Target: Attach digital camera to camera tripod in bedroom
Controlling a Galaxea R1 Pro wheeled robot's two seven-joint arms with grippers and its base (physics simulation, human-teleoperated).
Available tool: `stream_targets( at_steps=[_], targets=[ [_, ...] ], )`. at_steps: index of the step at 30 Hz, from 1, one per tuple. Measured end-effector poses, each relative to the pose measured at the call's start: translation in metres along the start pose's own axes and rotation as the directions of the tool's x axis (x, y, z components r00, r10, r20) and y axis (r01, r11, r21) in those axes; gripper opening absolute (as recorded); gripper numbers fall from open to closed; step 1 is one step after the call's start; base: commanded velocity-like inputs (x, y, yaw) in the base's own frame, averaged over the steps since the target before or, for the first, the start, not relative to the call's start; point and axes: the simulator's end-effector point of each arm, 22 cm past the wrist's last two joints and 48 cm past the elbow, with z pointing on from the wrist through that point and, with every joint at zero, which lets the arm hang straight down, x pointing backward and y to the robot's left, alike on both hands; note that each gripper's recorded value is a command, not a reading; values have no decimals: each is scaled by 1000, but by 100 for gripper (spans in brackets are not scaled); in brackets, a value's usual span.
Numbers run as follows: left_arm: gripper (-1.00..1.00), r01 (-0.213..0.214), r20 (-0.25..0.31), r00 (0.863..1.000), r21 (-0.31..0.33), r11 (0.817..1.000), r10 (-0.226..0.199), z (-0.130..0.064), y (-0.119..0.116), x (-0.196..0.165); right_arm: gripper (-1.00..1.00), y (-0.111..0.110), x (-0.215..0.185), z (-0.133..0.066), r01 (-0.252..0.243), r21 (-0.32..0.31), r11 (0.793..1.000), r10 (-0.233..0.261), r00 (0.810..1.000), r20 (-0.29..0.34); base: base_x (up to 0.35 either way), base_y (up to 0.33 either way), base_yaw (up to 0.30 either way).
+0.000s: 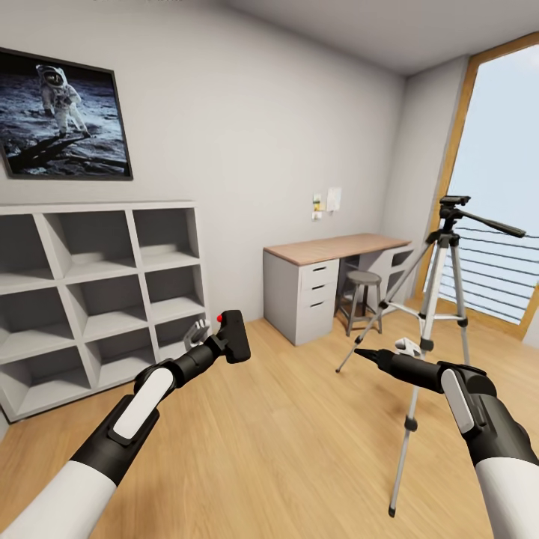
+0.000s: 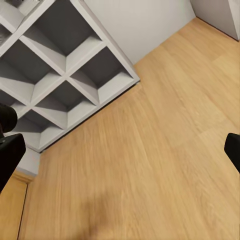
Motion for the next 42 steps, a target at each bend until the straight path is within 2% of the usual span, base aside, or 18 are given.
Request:
stream_targets(
  at_steps=[42],
  targets=[
    [-100, 1, -1, 1000, -3, 1000, -1, -8, -59, -49, 100, 43, -62, -19, 1, 2, 1000, -1, 1000, 0, 0, 0, 0]
  ],
)
